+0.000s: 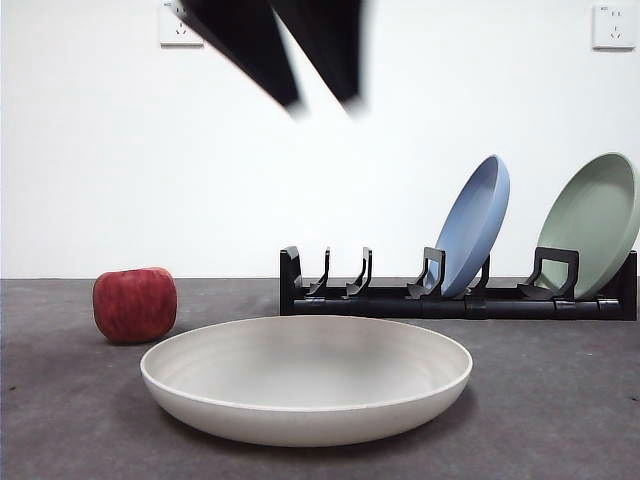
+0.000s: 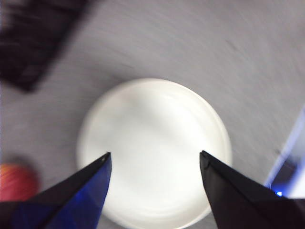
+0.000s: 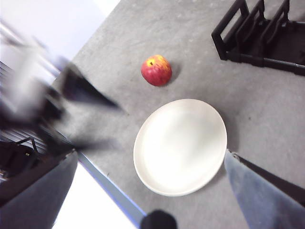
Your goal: Take the yellow plate from the plate rack,put the plate on the table,take the apple from the table,put the apple in the plate
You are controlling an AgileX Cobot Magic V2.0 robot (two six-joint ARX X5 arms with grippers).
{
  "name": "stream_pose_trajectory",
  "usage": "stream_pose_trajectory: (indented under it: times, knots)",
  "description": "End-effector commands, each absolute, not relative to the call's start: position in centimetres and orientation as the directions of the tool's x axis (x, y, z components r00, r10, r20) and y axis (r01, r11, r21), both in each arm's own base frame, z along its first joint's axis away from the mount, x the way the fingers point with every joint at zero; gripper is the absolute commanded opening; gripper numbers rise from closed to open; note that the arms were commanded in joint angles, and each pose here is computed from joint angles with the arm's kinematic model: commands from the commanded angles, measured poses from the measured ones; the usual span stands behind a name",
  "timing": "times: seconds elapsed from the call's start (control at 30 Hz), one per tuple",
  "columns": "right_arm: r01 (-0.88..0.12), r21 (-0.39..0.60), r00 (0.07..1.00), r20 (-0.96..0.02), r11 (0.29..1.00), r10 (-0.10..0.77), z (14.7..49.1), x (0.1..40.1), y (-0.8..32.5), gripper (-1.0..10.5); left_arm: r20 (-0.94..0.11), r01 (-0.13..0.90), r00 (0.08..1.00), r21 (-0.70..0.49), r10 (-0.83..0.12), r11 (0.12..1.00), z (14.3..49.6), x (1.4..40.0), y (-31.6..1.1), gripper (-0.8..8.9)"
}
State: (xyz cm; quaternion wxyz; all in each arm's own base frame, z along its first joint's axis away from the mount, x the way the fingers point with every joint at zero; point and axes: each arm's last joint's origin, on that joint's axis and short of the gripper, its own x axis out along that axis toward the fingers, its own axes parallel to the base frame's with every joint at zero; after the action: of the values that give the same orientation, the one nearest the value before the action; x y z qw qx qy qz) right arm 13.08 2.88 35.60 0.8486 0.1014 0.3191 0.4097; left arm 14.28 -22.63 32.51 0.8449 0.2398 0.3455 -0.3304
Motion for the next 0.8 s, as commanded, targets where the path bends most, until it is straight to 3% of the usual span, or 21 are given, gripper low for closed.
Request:
stream_pose_trajectory:
  times: [0.03,0.1,0.2,0.43,0.8]
  knots:
    - [-0.673,0.434,0.431,-0.428,0.599,0.795,35.9,13.6,3.6,5.4,-0.651,0.597,0.639,0.085,-0.409,0.798,36.0,13.5,-18.1,3.09]
    - [-0.717,0.417,0.405,-0.403,0.559,0.820,36.1,14.6,4.6,5.4,-0.574,0.522,0.711,0.042,-0.407,0.852,38.2,12.3,-14.5,2.51]
    - [-0.753,0.410,0.375,-0.375,0.514,0.848,36.1,16.5,6.6,5.4,-0.485,0.447,0.781,-0.008,-0.395,0.894,40.1,10.0,-10.5,-0.22]
    - [-0.800,0.340,0.320,-0.457,0.495,0.830,36.0,20.3,12.0,5.4,-0.416,0.372,0.826,-0.103,-0.380,0.922,41.0,6.7,-6.2,-0.06]
    - [-0.859,0.232,0.253,-0.583,0.456,0.772,35.5,28.6,23.9,5.5,-0.503,0.283,0.812,-0.103,-0.296,0.954,39.9,5.1,-4.1,-0.06]
